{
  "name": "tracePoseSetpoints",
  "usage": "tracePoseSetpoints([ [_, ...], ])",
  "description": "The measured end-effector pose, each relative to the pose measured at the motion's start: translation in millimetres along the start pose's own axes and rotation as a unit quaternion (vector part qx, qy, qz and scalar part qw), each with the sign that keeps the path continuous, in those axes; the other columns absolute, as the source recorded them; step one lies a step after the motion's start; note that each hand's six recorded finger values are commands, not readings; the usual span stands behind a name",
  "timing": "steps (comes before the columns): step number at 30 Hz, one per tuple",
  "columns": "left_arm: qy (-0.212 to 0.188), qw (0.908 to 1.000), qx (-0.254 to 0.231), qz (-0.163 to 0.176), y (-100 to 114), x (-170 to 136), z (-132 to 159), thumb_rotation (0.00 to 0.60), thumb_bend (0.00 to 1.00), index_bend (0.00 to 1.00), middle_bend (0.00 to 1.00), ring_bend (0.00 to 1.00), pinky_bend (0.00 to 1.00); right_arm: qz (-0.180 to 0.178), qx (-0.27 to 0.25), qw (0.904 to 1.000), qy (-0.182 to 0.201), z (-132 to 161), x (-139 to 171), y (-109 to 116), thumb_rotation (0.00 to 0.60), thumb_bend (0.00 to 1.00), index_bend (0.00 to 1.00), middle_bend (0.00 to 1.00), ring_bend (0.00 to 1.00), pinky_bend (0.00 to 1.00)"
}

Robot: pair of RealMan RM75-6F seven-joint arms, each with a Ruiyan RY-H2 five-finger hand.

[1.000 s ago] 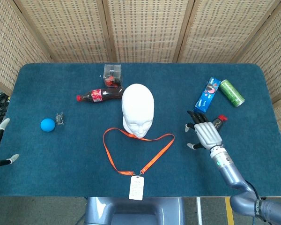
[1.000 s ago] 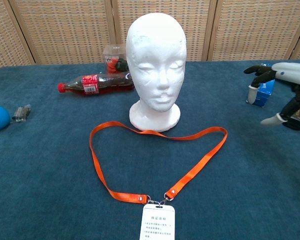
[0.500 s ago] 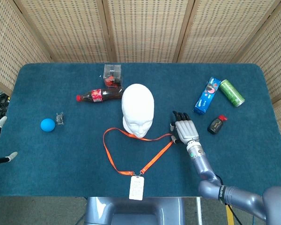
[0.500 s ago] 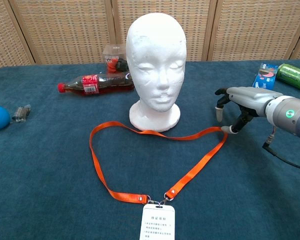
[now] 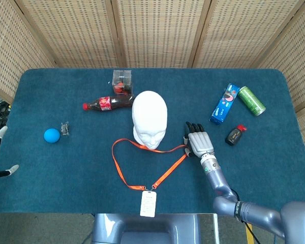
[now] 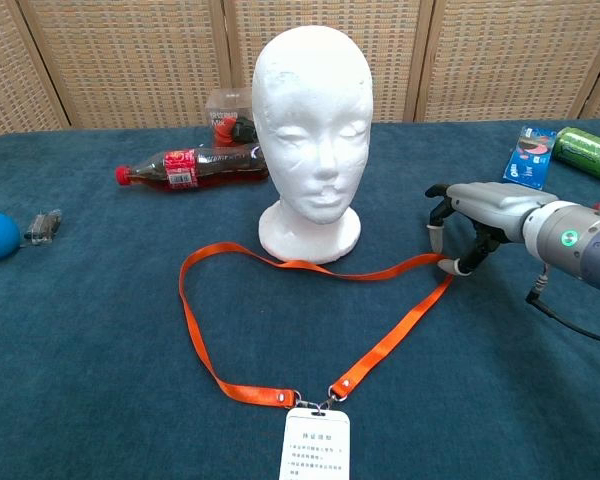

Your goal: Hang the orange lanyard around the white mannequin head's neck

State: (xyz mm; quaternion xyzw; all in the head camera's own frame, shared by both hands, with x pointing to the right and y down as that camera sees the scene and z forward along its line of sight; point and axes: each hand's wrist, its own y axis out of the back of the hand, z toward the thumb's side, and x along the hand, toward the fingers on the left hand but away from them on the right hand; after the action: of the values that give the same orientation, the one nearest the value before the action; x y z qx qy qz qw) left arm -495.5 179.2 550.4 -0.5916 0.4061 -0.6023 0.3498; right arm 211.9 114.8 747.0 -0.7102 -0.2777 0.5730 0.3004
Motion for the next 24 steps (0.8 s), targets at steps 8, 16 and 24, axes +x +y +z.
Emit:
tracePoseSetpoints([
  [8, 0.002, 1.0000, -0.003, 0.001, 1.2, 0.5, -1.7, 0.600, 0.00, 0.00, 0.00, 0.00, 0.00, 0.000, 0.010, 1.0000, -0.002, 3.6, -4.2, -4.7, 0.600, 0.59, 0.54, 0.00, 0.00, 0.00],
  [16, 0.003, 1.0000, -0.004, 0.001, 1.5, 1.4, -2.2, 0.600, 0.00, 0.00, 0.00, 0.00, 0.00, 0.001, 0.012, 0.9999, -0.001, 4.8, -5.3, -7.6, 0.600, 0.64, 0.62, 0.00, 0.00, 0.00],
  [24, 0.001, 1.0000, -0.003, -0.005, -1.7, 2.7, -1.6, 0.600, 0.00, 0.00, 0.00, 0.00, 0.00, -0.005, 0.013, 0.9999, 0.008, 6.7, -3.5, -5.5, 0.600, 0.68, 0.67, 0.01, 0.00, 0.00],
])
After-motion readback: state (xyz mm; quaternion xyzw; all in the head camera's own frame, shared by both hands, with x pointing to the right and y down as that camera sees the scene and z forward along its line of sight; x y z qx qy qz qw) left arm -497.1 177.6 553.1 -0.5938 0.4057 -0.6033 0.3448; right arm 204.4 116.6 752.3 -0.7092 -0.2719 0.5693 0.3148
